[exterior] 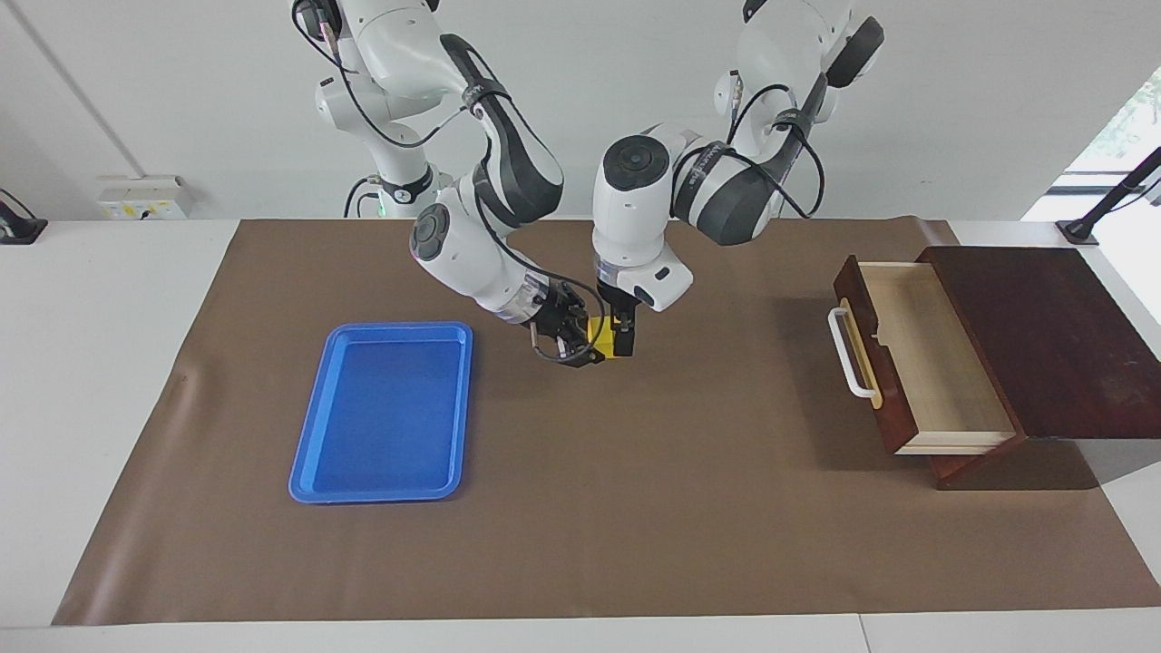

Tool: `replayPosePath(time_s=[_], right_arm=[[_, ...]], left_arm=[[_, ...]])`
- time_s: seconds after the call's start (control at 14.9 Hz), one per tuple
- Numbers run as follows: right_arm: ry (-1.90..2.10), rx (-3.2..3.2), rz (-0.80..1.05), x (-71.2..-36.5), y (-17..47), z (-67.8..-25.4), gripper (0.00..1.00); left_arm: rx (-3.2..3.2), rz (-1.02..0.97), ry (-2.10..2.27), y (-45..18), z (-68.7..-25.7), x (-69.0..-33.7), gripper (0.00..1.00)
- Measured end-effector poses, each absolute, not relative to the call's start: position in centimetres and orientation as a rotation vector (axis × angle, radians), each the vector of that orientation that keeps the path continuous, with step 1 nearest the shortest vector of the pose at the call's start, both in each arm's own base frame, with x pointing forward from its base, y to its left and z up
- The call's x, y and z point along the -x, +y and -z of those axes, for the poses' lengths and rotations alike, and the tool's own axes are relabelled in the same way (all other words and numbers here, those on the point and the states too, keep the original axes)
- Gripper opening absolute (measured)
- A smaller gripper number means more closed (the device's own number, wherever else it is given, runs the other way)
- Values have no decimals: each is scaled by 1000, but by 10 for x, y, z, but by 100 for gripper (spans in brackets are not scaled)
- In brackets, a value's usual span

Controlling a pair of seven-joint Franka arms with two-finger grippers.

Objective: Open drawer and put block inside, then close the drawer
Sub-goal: 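Grasp the yellow block with the left gripper and open the right gripper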

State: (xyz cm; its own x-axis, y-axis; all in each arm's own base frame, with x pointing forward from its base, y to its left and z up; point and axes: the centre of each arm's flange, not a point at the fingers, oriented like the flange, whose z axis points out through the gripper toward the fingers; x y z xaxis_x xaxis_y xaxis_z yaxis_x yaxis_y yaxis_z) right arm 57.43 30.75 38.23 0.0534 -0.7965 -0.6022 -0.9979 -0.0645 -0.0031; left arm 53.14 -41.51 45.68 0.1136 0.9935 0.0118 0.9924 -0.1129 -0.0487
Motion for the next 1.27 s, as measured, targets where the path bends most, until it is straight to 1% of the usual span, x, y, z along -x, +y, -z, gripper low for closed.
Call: replayPosePath(time_s=[0.87,0.94,1.0,1.07,1.14,1.27], right_arm=[[1797,1917,-641,-574,307,-381,55],[1797,1917,-641,-574,307,-381,55],[1797,1917,-641,-574,307,-381,55],[1797,1917,-641,-574,307,-381,55],[1797,1917,-641,-574,307,-381,55],[1814,1907,-653,-573,307,-379,55]], left_arm=[[2320,-45,-2052,-419,-440,-528,100],[2319,-47,-2050,-419,-438,-528,96],[2317,-49,-2050,-419,-437,-528,95],[2317,-51,-2049,-419,-436,-528,86],[2318,-51,-2048,-420,-436,-528,80],[2318,-34,-2064,-420,-437,-530,57]])
